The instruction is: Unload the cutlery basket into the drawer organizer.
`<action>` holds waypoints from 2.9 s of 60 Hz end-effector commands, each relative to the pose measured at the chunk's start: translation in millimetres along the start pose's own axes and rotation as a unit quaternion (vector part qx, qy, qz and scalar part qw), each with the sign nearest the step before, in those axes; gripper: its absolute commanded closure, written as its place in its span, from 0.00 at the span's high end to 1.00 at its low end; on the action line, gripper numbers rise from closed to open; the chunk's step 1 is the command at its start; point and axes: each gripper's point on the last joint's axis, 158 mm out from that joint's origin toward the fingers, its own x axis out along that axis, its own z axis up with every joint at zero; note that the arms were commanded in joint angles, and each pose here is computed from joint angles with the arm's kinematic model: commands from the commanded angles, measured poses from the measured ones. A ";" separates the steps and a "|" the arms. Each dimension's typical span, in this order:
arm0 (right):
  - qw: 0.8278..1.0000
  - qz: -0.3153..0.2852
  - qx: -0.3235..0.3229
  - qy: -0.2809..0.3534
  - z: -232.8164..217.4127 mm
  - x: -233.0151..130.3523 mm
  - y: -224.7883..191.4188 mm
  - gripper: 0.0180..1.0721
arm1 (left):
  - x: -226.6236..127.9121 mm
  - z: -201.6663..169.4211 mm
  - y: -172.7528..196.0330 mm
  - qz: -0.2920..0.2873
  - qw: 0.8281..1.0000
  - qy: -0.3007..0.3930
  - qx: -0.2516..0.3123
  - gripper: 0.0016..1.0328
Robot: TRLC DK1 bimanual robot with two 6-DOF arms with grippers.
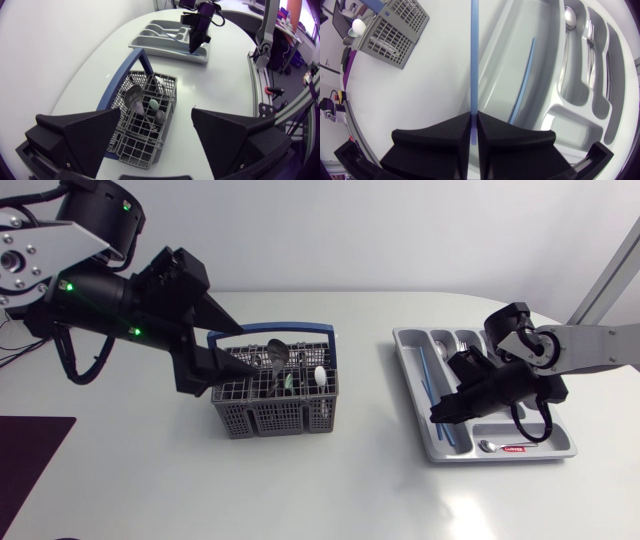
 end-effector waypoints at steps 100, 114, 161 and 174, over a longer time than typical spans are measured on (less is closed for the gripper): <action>0.999 -0.037 0.029 0.016 -1.5 -6.1 0.2 0.71 | 61.0 -21.1 -26.7 0.263 0.945 0.195 -0.001 0.62; 0.999 -0.039 0.028 0.021 -4.0 -5.6 5.2 0.71 | 64.5 -30.9 -27.9 0.257 0.941 0.219 -0.006 0.57; 0.999 -0.037 0.022 0.017 -1.8 -8.3 12.0 0.71 | 75.7 -48.1 -2.9 0.271 0.929 0.248 -0.035 0.32; 0.999 -0.038 0.019 0.017 -1.9 -8.8 11.9 0.71 | 80.1 -43.2 -4.2 0.271 0.931 0.242 -0.032 0.32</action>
